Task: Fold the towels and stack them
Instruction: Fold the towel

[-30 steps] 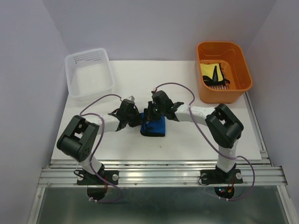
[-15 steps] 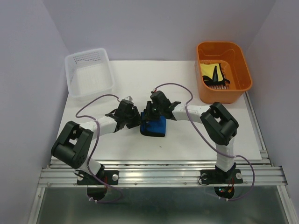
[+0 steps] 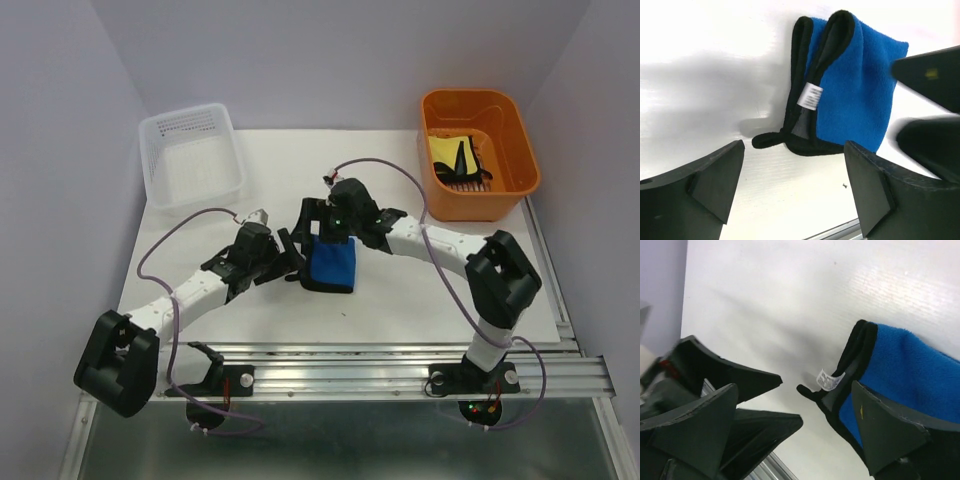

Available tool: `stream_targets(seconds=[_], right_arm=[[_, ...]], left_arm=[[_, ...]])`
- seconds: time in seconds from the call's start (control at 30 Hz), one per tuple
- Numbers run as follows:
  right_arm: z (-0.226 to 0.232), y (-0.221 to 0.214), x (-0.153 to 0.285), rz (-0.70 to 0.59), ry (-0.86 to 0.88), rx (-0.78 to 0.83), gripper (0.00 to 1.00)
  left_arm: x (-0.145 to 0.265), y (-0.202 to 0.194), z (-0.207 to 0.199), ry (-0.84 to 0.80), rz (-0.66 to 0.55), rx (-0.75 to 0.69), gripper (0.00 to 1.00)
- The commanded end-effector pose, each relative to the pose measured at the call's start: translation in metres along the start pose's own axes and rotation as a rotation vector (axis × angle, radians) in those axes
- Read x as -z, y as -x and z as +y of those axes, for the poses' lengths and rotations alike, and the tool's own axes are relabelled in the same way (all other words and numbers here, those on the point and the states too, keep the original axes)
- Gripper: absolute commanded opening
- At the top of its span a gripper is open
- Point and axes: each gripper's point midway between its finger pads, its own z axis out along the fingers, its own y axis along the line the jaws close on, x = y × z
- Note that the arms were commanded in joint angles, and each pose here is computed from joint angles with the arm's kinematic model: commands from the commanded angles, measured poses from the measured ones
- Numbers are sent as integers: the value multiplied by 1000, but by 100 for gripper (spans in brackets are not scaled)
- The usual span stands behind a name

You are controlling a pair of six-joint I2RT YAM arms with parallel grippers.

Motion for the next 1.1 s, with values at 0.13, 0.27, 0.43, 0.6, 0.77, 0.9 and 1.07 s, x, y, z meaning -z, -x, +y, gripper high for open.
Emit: stream_targets(seconds=[0.13, 0.27, 0.43, 0.6, 0.77, 0.9, 1.07], right_arm=[[-14, 28, 56, -109, -152, 197, 100], [-36, 23, 61, -103, -199, 157, 100], [-55, 13, 62, -105, -254, 147, 100], [-70, 15, 65, -118, -319, 141, 100], [-79, 13, 66, -125, -343, 134, 100], [-84, 9, 65, -117, -352, 126, 100], [-90, 9, 66, -117, -369, 126, 100]], left_arm=[[-8, -3, -9, -4, 0, -56, 95], [-27, -9, -8, 46, 40, -98, 95], [-40, -14, -12, 63, 78, -136, 90], [-45, -19, 0, 131, 74, -156, 71], [-45, -25, 0, 145, 79, -182, 72], [-44, -24, 6, 201, 70, -213, 67], [-41, -26, 16, 242, 67, -202, 43]])
